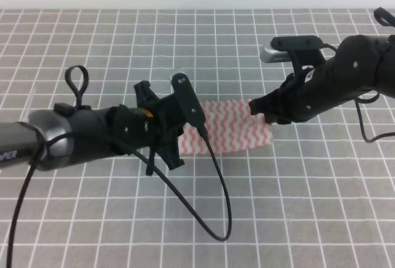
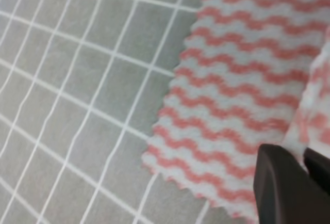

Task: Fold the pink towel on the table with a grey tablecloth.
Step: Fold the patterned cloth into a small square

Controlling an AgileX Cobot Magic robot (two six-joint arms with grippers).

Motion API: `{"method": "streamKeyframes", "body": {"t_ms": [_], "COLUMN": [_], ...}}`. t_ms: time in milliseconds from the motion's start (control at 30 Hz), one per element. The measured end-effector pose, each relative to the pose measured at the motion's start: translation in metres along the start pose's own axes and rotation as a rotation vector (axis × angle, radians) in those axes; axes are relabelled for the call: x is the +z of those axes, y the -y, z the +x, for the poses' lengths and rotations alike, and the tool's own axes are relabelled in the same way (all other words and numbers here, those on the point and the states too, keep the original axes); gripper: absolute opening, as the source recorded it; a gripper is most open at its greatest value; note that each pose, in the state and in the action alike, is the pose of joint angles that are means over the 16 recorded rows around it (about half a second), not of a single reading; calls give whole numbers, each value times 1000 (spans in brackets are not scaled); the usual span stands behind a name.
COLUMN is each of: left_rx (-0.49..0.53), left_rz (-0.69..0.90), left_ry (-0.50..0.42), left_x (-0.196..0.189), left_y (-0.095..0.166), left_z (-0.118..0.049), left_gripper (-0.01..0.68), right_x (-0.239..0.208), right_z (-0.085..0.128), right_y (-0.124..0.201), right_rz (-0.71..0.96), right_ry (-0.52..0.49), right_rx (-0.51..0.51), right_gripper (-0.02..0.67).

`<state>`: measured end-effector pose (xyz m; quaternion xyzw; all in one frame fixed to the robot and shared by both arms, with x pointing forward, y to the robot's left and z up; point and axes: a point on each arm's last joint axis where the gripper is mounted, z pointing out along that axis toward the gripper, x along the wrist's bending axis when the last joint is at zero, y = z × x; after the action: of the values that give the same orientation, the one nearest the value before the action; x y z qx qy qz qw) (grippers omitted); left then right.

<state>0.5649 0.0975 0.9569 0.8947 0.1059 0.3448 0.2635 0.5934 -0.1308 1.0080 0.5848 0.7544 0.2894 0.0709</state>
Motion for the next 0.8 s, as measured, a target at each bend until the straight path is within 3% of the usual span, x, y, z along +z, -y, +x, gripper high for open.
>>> {"method": "streamKeyframes", "body": {"t_ms": [800], "left_rx": [-36], "left_rz": [24], "left_ry": [-43], "left_x": [13], "left_y": [10], "left_z": [2], "left_gripper": [-3], "right_x": [14], "right_z": [-3], "right_y": [-5], "right_rz": [-62], "right_ry": [10], "right_rx": [4], "right_gripper": [-15]}}
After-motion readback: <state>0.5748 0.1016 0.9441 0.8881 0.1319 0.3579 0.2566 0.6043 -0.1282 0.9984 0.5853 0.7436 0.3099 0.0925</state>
